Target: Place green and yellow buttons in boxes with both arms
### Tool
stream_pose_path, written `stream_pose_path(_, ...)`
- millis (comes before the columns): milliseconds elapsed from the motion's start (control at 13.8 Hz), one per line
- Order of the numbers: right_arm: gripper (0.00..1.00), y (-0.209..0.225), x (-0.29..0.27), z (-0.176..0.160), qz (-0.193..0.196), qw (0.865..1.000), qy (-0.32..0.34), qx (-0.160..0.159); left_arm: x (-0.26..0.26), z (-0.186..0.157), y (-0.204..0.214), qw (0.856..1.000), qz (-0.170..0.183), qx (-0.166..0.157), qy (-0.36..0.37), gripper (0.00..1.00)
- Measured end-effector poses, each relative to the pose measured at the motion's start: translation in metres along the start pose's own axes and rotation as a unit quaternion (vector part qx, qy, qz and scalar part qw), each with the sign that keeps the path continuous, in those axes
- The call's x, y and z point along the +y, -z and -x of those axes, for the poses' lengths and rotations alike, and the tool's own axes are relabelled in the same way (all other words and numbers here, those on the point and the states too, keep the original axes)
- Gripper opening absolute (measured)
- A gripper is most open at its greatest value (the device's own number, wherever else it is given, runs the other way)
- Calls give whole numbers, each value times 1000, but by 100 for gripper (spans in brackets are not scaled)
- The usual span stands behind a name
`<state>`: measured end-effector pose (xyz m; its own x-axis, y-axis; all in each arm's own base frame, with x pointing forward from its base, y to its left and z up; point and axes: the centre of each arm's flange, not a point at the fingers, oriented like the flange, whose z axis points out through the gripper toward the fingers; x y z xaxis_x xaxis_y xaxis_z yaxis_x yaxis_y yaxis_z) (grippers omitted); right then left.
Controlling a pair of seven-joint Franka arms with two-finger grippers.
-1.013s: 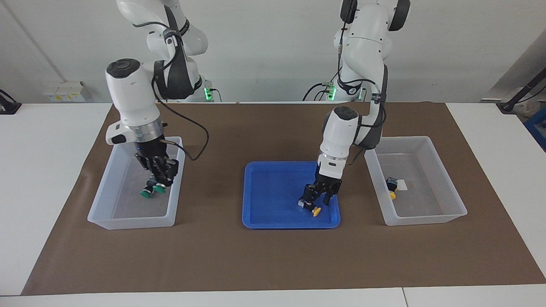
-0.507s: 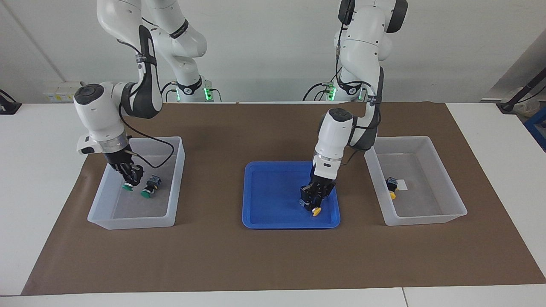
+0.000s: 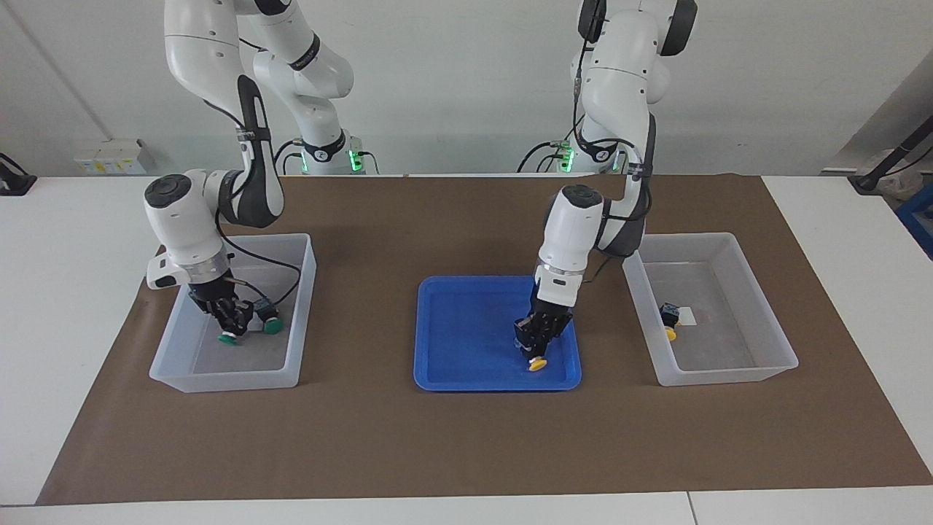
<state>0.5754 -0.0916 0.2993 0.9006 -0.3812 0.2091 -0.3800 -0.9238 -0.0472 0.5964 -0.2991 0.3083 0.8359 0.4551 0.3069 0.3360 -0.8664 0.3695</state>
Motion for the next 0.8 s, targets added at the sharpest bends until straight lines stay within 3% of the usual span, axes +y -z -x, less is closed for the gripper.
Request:
stream_pose_path(217,40,0,-2,1,1,1000,16,-5,11,-12,8,1000,9,9,2,31)
stream_pose_path(434,40,2,-2,2,2,994,107,-13,26,-34,18,1000,-1,6,6,31)
stream_pose_path(796,40,9,-8,-8,-1,971,238,0,35,-113,59,999,-30,6,39,31)
